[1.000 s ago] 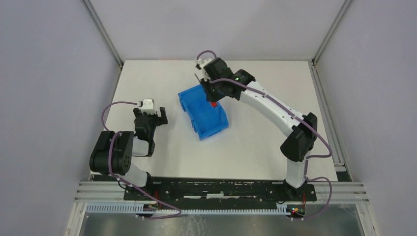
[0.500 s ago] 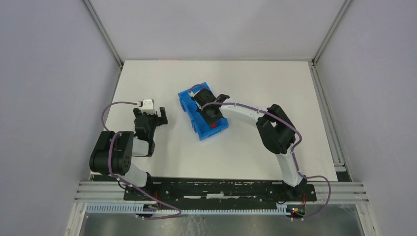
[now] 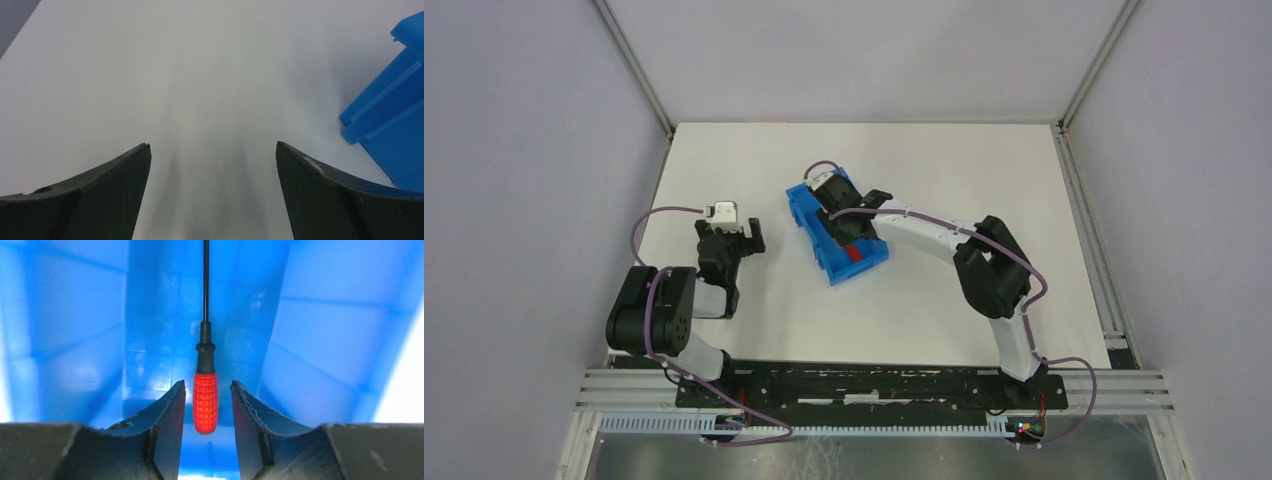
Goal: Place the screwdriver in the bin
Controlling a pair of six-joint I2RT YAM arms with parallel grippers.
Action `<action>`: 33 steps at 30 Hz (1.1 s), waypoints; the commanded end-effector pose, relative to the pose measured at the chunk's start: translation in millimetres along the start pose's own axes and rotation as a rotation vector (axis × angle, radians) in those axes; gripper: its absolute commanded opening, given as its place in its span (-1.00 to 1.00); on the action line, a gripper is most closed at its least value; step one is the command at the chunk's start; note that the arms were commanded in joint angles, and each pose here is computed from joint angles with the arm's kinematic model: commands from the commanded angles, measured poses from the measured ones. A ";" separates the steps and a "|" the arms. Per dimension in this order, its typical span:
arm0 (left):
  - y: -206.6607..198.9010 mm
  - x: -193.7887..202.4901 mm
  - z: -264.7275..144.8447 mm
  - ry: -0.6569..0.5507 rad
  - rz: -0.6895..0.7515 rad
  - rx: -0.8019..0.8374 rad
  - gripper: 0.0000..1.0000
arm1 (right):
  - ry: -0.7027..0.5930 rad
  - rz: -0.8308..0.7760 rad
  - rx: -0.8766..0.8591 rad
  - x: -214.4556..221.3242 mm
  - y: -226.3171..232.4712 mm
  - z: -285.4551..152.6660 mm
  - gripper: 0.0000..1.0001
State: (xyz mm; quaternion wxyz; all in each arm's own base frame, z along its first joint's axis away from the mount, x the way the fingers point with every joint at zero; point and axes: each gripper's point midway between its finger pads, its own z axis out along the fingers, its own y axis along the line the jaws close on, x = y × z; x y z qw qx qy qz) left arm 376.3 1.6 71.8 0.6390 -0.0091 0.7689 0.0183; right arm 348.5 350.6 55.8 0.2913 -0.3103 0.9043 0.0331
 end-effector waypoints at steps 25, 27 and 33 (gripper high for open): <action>-1.0 -16.1 1.2 -0.054 -0.033 0.008 1.00 | -0.385 0.402 0.587 191.6 -197.4 -147.2 0.96; -1.1 -16.3 1.2 -0.055 -0.033 0.009 1.00 | -0.364 0.409 0.553 208.5 -189.0 -131.2 0.96; -1.0 -16.1 1.2 -0.054 -0.033 0.008 1.00 | -0.359 0.418 0.535 208.9 -186.4 -123.3 0.96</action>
